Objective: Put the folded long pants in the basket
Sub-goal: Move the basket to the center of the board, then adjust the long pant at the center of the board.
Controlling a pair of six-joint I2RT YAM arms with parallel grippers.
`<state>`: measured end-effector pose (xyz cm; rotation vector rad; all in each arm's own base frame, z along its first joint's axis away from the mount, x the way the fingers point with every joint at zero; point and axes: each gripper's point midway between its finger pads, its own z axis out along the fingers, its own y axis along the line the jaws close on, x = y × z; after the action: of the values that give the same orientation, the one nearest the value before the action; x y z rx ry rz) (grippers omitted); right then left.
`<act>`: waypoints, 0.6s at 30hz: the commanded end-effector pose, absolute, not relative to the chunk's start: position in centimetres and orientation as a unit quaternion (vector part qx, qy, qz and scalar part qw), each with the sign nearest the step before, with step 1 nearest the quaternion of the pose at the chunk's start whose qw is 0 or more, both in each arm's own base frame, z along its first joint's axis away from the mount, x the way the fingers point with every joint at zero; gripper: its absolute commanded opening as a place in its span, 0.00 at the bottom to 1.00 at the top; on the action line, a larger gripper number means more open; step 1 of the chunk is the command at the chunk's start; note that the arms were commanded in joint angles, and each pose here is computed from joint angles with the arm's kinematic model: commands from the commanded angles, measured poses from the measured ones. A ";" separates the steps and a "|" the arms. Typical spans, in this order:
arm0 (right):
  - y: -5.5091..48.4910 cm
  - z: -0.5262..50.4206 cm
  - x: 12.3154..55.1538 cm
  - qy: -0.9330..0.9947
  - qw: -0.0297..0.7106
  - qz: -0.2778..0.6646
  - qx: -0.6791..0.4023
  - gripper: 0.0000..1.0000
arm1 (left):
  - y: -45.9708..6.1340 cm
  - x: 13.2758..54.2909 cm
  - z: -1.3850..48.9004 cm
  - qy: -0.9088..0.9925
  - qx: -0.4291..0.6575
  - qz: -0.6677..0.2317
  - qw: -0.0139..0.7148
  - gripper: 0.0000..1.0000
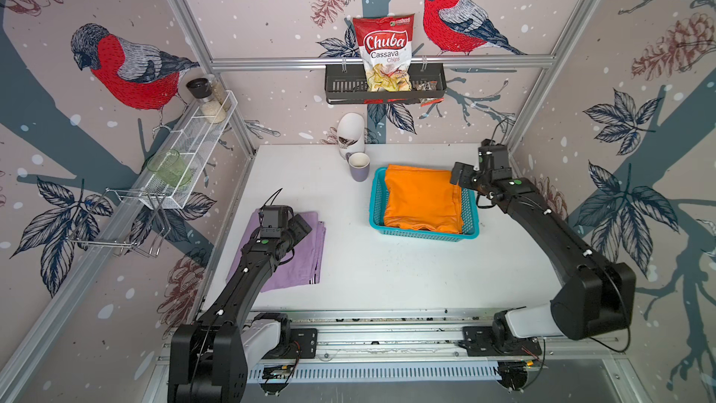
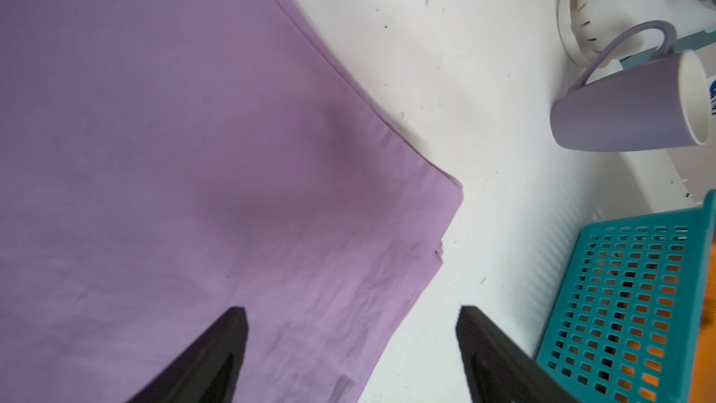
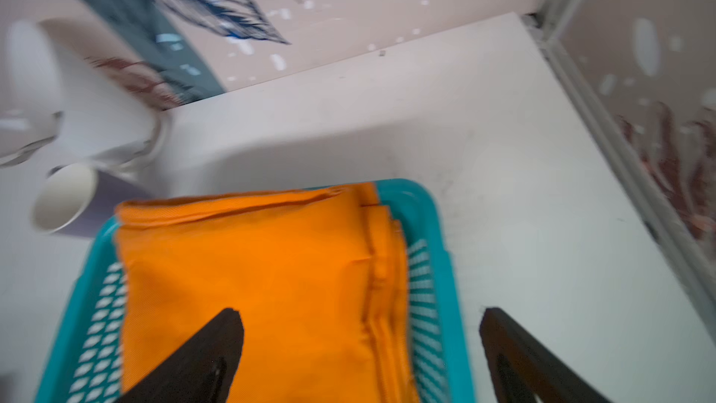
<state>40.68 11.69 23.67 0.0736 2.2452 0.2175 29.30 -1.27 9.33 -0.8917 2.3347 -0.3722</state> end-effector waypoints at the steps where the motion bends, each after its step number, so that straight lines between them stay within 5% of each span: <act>1: 18.0 25.0 39.5 0.885 0.440 0.154 0.010 0.99 | -0.5 28.8 8.7 0.873 -0.356 -0.138 0.303 0.60; 4: 25.2 24.2 36.9 0.879 0.426 0.211 -0.024 0.98 | -0.4 27.9 7.5 0.874 -0.367 -0.139 0.287 0.36; 12: 39.7 20.1 30.9 0.878 0.364 0.289 -0.112 0.95 | -1.8 26.8 4.5 0.882 -0.367 -0.167 0.245 0.35; 18: 45.3 17.7 28.8 0.883 0.313 0.306 -0.168 0.93 | -3.4 26.9 2.5 0.876 -0.372 -0.213 0.222 0.36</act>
<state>29.13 43.73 17.63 -0.4293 2.3221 0.7535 26.37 -2.15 2.66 -1.0175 2.4323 -0.4744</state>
